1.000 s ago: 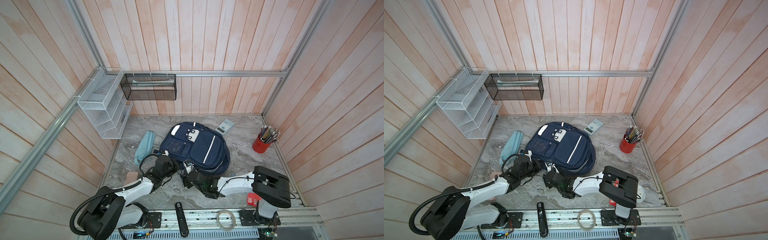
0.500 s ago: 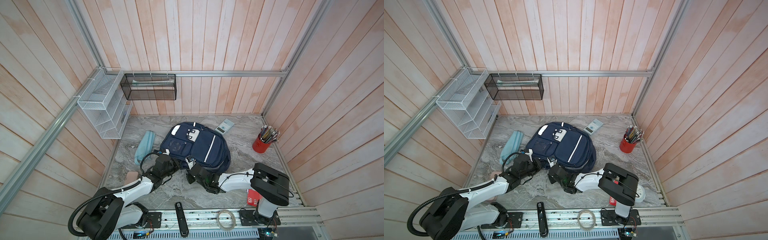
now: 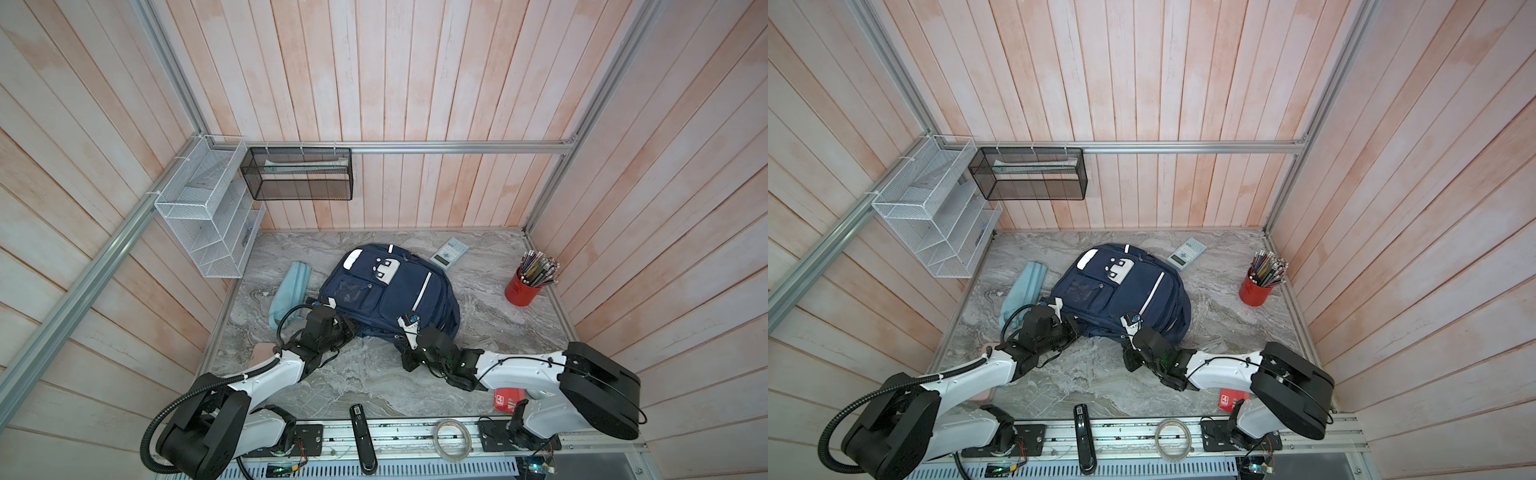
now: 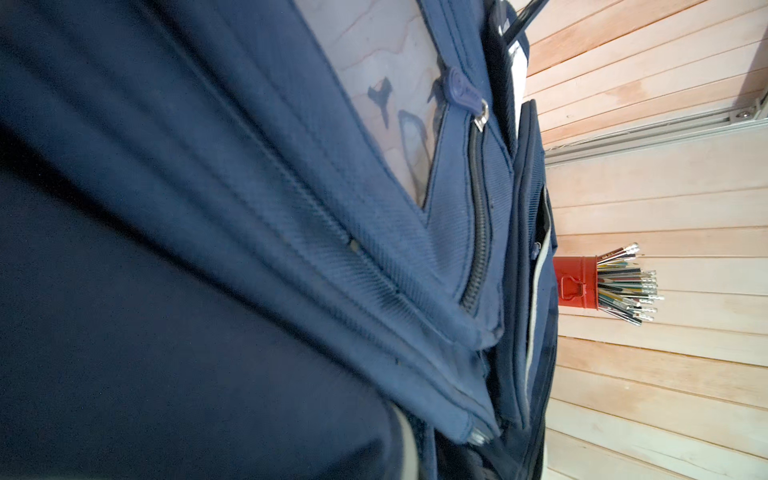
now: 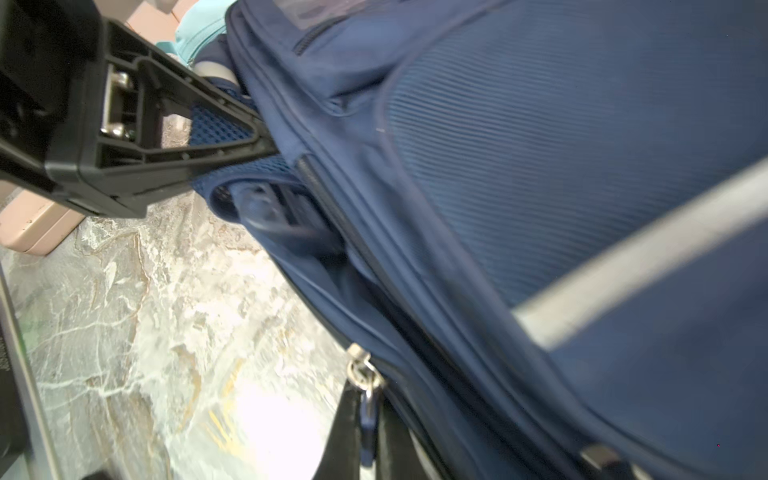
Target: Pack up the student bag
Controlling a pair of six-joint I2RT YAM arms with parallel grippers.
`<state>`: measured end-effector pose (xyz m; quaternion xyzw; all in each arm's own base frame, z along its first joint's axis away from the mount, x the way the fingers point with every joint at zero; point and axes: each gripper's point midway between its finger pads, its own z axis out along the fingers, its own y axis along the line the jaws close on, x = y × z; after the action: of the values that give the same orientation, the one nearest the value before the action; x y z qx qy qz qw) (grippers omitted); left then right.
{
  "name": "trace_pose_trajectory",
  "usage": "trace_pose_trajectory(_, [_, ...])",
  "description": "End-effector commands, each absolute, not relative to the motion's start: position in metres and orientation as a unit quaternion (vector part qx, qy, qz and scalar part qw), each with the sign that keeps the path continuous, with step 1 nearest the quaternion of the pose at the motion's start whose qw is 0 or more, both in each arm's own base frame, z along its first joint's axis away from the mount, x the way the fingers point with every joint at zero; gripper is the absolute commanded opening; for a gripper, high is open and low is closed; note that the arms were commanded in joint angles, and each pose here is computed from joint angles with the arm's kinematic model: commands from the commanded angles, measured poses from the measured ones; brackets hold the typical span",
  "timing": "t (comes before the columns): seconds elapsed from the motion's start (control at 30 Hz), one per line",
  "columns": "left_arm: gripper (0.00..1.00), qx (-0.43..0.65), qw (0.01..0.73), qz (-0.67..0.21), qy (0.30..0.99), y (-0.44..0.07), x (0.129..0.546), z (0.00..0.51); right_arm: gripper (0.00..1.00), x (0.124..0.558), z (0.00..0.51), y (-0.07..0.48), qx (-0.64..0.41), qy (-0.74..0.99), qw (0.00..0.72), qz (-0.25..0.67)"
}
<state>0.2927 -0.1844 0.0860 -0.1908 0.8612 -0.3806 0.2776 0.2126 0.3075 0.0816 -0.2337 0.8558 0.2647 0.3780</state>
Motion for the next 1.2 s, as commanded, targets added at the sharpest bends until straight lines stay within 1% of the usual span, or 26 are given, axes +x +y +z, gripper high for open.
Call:
trace_pose_trajectory(0.0, [0.0,-0.178,0.321,-0.379,0.849,-0.179,0.312,0.11,0.0,0.216,0.065,0.261,-0.205,0.882,0.352,0.237])
trace_pose_trajectory(0.1, [0.0,-0.178,0.33,-0.369,0.85,-0.174,0.319,0.111,0.0,0.217,0.065,0.234,-0.179,0.89,0.346,0.235])
trace_pose_trajectory(0.2, [0.0,-0.183,0.339,-0.36,0.85,-0.169,0.331,0.111,0.0,0.22,0.064,0.207,-0.141,0.908,0.34,0.199])
trace_pose_trajectory(0.3, [0.0,-0.189,0.35,-0.358,0.845,-0.163,0.346,0.113,0.0,0.218,0.063,0.201,-0.134,0.91,0.337,0.199])
trace_pose_trajectory(0.33, [0.01,-0.185,0.359,-0.357,0.842,-0.162,0.352,0.116,0.0,0.216,0.065,0.206,-0.143,0.906,0.335,0.213])
trace_pose_trajectory(0.37, [0.08,-0.18,0.367,-0.356,0.84,-0.162,0.356,0.119,0.0,0.214,0.066,0.213,-0.149,0.902,0.331,0.232])
trace_pose_trajectory(0.4, [0.22,-0.167,0.382,-0.36,0.835,-0.163,0.36,0.126,0.0,0.211,0.069,0.225,-0.162,0.896,0.325,0.256])
trace_pose_trajectory(0.43, [0.3,-0.158,0.397,-0.363,0.828,-0.163,0.365,0.134,0.0,0.209,0.073,0.237,-0.168,0.891,0.317,0.278])
trace_pose_trajectory(0.5, [0.42,-0.15,0.409,-0.362,0.824,-0.163,0.371,0.144,0.0,0.21,0.079,0.257,-0.177,0.885,0.311,0.298])
trace_pose_trajectory(0.57, [0.54,-0.145,0.405,-0.36,0.828,-0.161,0.377,0.15,0.0,0.211,0.086,0.277,-0.181,0.879,0.311,0.313])
trace_pose_trajectory(0.6, [0.61,-0.145,0.404,-0.36,0.828,-0.159,0.378,0.155,0.0,0.213,0.088,0.285,-0.176,0.879,0.31,0.317])
trace_pose_trajectory(0.63, [0.73,-0.148,0.404,-0.357,0.829,-0.156,0.376,0.157,0.0,0.215,0.089,0.294,-0.17,0.879,0.308,0.322])
trace_pose_trajectory(0.67, [0.77,-0.153,0.405,-0.354,0.829,-0.153,0.372,0.159,0.0,0.216,0.09,0.3,-0.164,0.879,0.307,0.327])
trace_pose_trajectory(0.8, [0.76,-0.18,0.376,-0.374,0.829,-0.15,0.336,0.156,0.0,0.219,0.098,0.329,-0.15,0.875,0.312,0.339])
trace_pose_trajectory(0.93, [0.71,-0.191,0.317,-0.402,0.837,-0.177,0.286,0.137,0.0,0.217,0.106,0.355,-0.139,0.861,0.307,0.38])
trace_pose_trajectory(1.0, [0.7,-0.2,0.281,-0.42,0.84,-0.187,0.269,0.127,0.0,0.218,0.105,0.363,-0.142,0.859,0.304,0.387])
trace_pose_trajectory(1.1, [0.69,-0.209,0.236,-0.48,0.818,-0.204,0.252,0.118,0.0,0.22,0.1,0.371,-0.147,0.86,0.297,0.388])
trace_pose_trajectory(1.17, [0.69,-0.213,0.233,-0.476,0.821,-0.212,0.249,0.114,0.0,0.217,0.099,0.375,-0.154,0.858,0.292,0.392])
